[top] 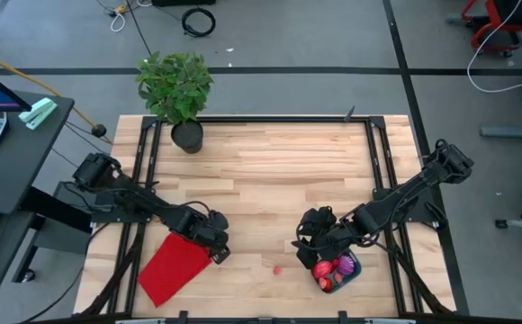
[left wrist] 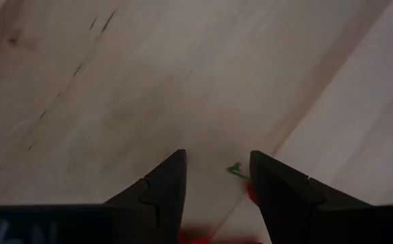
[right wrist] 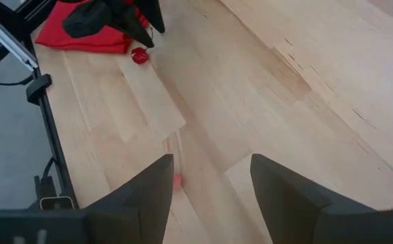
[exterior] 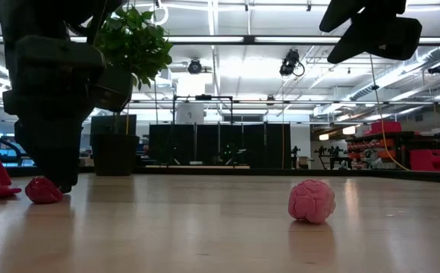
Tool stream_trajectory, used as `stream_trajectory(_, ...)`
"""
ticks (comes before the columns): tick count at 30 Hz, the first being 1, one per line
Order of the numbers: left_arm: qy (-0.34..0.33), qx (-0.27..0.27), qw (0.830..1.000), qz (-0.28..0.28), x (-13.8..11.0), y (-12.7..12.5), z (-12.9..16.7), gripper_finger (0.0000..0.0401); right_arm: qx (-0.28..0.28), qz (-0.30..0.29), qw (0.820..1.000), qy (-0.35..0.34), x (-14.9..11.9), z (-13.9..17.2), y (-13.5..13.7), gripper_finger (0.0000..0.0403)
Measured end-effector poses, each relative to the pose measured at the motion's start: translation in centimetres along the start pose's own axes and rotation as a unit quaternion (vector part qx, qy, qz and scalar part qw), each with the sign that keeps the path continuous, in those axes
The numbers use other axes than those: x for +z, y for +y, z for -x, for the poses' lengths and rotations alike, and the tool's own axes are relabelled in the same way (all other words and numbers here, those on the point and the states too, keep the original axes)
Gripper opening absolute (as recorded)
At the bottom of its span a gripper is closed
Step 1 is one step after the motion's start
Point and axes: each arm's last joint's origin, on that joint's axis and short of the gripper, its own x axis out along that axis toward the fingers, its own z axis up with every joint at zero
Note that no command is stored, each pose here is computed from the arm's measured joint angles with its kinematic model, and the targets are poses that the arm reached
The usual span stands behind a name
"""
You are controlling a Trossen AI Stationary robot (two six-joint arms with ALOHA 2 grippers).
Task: Pick and placing Produce into tupperware
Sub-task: Put the cherry into the bin
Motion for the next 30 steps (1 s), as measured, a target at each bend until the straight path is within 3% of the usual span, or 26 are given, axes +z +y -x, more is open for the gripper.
stream_trajectory(4, 0.000, 0.000, 1.000, 0.001, 0.0, 0.0, 0.0, 0.0144, 0.000, -0.001, 1.000, 0.000, 0.0, 0.0, 0.0, 0.0206)
stream_trajectory(9, -0.001, -0.014, 1.000, 0.005, 0.1, -0.2, 0.0, 0.0071, 0.000, 0.000, 1.000, 0.000, 0.0, 0.0, 0.0, 0.0206)
stream_trajectory(12, -0.007, -0.051, 0.999, 0.008, 0.4, -0.9, 0.0, 0.0016, 0.000, 0.000, 1.000, 0.000, 0.0, 0.0, 0.0, 0.0206)
stream_trajectory(16, -0.035, -0.123, 0.992, 0.017, 1.2, -2.1, 0.3, 0.0011, 0.000, 0.003, 1.000, -0.001, 0.0, 0.0, 0.0, 0.0206)
stream_trajectory(21, -0.099, -0.245, 0.964, 0.040, 3.3, -3.9, 1.3, 0.0006, -0.014, 0.001, 1.000, -0.002, -0.1, 0.0, -0.2, 0.0206)
stream_trajectory(26, -0.165, -0.331, 0.928, 0.037, 5.8, -5.7, 3.3, 0.0005, -0.115, -0.022, 0.993, 0.030, -0.7, 0.2, -2.3, 0.0201)
stream_trajectory(30, -0.228, -0.357, 0.905, -0.024, 8.3, -8.0, 6.2, 0.0004, -0.199, -0.011, 0.974, 0.102, -1.6, 0.9, -4.1, 0.0194)
